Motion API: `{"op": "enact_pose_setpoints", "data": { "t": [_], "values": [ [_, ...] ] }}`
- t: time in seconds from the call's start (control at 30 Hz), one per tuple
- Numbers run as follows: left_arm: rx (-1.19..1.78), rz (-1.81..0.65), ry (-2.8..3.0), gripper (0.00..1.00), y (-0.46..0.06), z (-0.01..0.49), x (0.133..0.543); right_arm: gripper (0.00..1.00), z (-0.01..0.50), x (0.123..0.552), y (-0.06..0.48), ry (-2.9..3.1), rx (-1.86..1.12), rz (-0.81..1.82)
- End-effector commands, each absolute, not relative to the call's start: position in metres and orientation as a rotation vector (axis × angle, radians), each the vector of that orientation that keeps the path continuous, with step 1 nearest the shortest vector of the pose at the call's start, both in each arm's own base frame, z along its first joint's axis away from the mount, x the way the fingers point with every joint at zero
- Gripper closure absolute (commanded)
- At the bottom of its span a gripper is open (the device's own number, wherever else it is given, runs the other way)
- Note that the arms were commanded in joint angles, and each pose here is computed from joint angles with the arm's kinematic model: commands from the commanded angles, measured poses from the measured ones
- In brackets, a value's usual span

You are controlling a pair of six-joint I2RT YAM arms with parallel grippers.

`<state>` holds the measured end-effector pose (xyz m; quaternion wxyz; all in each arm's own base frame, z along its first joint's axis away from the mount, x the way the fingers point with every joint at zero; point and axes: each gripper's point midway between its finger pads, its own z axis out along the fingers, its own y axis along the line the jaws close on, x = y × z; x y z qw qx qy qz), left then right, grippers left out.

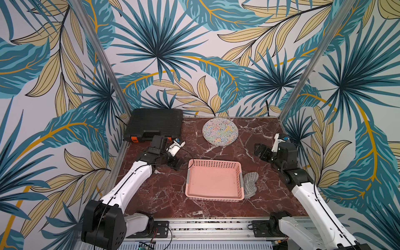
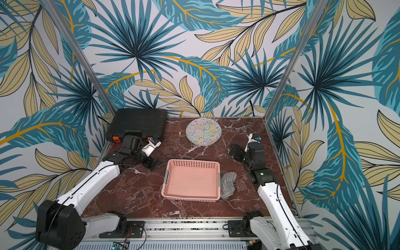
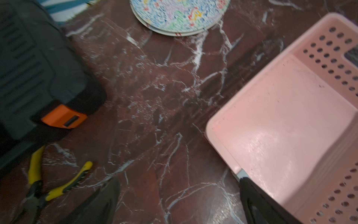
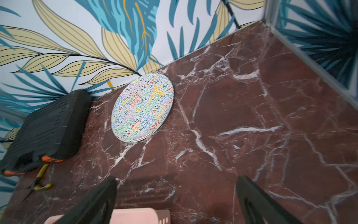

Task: Wipe the wet plate dry
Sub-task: Reset both arms

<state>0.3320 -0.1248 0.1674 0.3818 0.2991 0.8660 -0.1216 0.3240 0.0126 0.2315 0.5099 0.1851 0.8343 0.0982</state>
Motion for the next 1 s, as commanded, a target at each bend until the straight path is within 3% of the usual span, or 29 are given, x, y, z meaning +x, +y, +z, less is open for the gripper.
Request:
{"op": "enact_pose_setpoints", "data": {
  "t": [0.0, 0.4, 0.7, 0.97],
  "values": [
    [0.546, -0.271, 2.012, 0.00, -0.111, 0.195, 0.370, 0.01, 0.240, 0.328, -0.012, 1.918, 0.477, 0.081],
    [0.340, 0.002, 1.813, 0.00, -0.059, 0.139, 0.389, 0.00, 0.258, 0.324, 0.006, 1.778, 0.155, 0.047],
    [0.152, -0.001, 1.854, 0.00, -0.023, 0.113, 0.401, 0.01, 0.196, 0.353, -0.017, 1.849, 0.152, -0.180],
    [0.147, 0.004, 1.850, 0.00, -0.023, 0.114, 0.402, 0.01, 0.143, 0.383, -0.007, 1.793, 0.074, -0.151]
  ]
}}
